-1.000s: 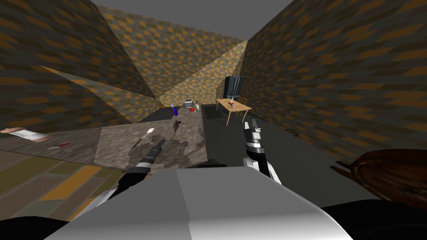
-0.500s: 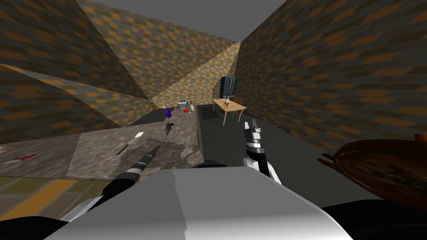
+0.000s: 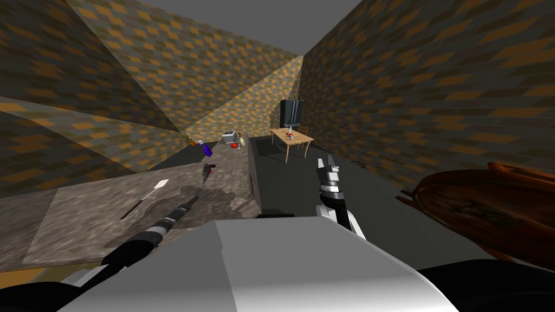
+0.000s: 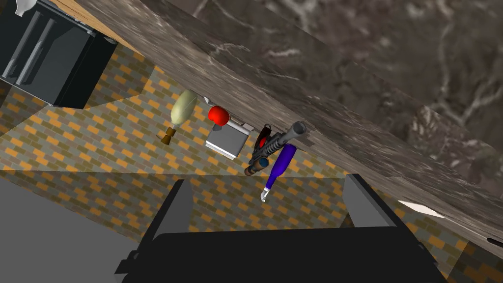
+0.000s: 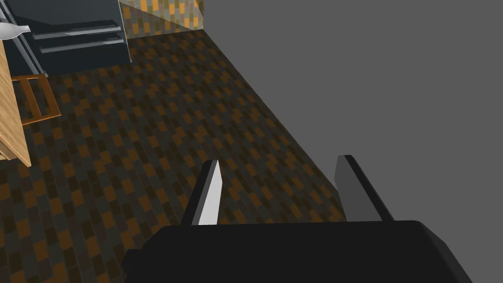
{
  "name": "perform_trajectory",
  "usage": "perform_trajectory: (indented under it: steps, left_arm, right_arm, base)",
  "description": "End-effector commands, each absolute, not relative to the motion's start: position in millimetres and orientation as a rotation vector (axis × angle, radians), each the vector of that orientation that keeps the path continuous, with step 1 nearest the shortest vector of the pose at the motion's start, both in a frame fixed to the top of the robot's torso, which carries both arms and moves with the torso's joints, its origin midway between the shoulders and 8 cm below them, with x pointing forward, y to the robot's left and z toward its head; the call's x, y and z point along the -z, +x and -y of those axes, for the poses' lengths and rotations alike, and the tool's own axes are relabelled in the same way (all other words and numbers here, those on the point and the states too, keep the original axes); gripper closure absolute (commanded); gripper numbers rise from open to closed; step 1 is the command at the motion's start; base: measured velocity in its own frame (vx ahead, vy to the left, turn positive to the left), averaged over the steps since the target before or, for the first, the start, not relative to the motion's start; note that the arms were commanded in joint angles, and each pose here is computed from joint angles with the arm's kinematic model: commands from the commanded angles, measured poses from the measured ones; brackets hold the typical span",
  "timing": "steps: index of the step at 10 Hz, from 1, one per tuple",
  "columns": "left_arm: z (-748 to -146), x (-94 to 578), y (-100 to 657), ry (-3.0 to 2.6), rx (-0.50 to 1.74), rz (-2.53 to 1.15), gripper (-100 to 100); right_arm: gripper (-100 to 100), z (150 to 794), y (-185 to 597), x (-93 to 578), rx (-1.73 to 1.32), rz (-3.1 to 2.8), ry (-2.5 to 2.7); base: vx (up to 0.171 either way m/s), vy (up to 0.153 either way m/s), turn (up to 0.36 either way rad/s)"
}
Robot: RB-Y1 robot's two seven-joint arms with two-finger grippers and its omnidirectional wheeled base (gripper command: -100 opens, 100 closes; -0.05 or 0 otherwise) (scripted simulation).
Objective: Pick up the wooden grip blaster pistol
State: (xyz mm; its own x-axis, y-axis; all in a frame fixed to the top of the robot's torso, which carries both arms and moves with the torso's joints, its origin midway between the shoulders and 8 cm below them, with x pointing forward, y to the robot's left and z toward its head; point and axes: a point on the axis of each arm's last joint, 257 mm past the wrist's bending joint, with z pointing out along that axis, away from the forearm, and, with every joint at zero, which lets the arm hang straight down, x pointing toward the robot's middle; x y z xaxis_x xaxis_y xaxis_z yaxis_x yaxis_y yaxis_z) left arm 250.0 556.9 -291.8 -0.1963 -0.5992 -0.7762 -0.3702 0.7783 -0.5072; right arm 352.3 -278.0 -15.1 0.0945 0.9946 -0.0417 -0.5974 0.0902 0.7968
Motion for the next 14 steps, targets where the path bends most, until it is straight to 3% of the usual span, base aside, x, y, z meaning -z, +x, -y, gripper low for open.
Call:
perform_trajectory:
  steps: [1,8,14]
  left_arm:
    - [-570.1,298.5,243.6,-0.746,0.207,-1.846,-100]
    - [-663.1,309.8,193.4,-0.728,-0.081,-2.041,-100]
    - [-715.1,298.9,173.2,-0.694,-0.245,-2.129,-100]
  right_arm:
    - [0,278.0,352.3,15.1,-1.343,-0.707,0.715]
    - [0,278.0,352.3,15.1,-1.343,-0.707,0.714]
    - [0,278.0,352.3,15.2,-1.342,-0.707,0.714]
  base:
    - [0.043,-0.033,-0.077]
    - [0.062,-0.020,-0.181]
    - [0.066,0.022,-0.140]
